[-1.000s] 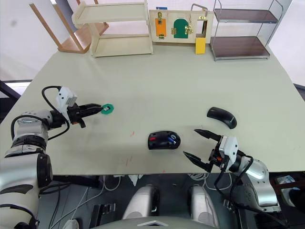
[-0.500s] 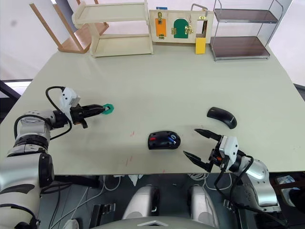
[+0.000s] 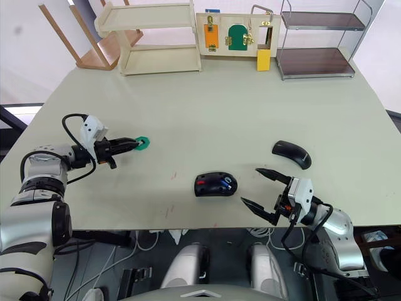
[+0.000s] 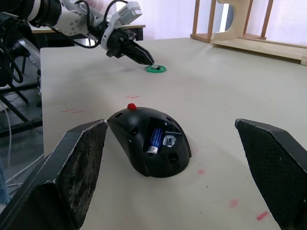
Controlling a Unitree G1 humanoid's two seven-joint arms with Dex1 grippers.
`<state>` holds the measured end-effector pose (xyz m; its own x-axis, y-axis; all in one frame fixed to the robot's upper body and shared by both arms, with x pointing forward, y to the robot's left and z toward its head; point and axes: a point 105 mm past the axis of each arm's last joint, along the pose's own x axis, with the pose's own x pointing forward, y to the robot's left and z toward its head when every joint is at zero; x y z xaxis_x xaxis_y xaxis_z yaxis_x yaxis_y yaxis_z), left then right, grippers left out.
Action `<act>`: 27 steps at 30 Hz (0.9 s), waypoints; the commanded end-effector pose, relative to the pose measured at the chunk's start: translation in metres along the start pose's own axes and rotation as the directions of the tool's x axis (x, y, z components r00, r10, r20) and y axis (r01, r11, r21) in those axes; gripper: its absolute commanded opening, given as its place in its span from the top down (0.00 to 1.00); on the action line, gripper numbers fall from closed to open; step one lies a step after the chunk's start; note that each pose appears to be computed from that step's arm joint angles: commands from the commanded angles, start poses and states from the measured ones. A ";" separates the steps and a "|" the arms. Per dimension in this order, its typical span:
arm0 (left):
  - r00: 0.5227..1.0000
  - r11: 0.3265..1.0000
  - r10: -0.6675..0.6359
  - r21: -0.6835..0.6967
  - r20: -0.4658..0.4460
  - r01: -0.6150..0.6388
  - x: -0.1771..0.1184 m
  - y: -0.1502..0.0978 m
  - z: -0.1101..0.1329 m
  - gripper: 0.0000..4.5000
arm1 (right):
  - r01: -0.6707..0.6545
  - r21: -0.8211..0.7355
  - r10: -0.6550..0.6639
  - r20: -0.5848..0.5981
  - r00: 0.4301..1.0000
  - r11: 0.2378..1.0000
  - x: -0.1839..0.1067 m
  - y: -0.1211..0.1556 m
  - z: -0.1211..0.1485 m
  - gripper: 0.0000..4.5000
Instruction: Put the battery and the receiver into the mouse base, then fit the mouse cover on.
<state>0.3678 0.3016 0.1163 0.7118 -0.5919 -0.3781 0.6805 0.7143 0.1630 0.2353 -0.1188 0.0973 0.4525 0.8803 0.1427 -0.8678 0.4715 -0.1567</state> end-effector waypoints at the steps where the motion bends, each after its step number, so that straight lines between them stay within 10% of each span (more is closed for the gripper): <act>1: 1.000 0.999 0.015 0.050 0.005 -0.015 -0.001 0.004 0.010 0.84 | -0.003 -0.030 0.004 0.027 1.000 1.000 0.002 0.001 0.007 0.00; 27: 1.000 1.000 -0.001 0.020 0.018 0.001 0.002 0.002 0.010 0.84 | 0.001 -0.024 0.000 0.030 1.000 1.000 0.003 0.001 0.005 0.00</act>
<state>0.3685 0.2992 0.1132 0.7018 -0.5889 -0.4010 0.6903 0.7013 0.1782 0.2358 -0.1174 0.0962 0.4575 0.8771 0.1464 -0.8661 0.4768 -0.1500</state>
